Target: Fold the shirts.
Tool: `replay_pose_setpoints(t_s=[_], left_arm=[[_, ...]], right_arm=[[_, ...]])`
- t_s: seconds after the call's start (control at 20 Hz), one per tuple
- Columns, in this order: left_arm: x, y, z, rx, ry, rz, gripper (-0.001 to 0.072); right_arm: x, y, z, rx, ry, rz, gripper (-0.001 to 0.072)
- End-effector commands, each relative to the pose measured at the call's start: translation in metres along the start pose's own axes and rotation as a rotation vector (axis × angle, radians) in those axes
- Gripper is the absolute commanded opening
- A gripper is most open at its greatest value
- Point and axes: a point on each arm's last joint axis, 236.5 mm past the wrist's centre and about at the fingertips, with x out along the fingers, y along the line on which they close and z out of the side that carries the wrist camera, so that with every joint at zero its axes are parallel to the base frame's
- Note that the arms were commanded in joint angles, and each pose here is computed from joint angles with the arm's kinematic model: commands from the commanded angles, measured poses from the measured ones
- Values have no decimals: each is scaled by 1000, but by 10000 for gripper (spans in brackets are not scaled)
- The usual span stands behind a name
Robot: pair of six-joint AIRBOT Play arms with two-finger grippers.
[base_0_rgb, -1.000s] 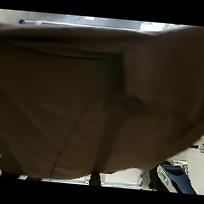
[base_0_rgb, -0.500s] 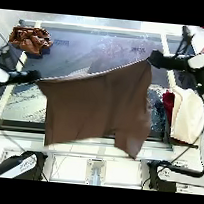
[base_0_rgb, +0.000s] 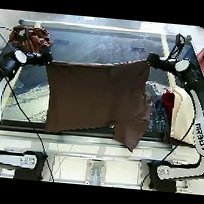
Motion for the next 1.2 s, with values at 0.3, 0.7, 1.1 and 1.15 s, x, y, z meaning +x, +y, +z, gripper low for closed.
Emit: replay_pose_setpoints(t_s=[0.3,0.7,1.1,1.15], left_arm=[[-51,-1,-97,116,407,31,7],[-22,22,-188,-14,490,73,8],[-39,-26,-158,-93,429,-92,417],[-54,-30,-145,-48,387,-103,417]], right_arm=[[-46,-35,-86,-153,414,-133,30],[-36,-77,-189,-78,599,-185,32],[-54,-72,-162,-125,582,-209,413],[-69,-76,-152,-167,586,-249,418]])
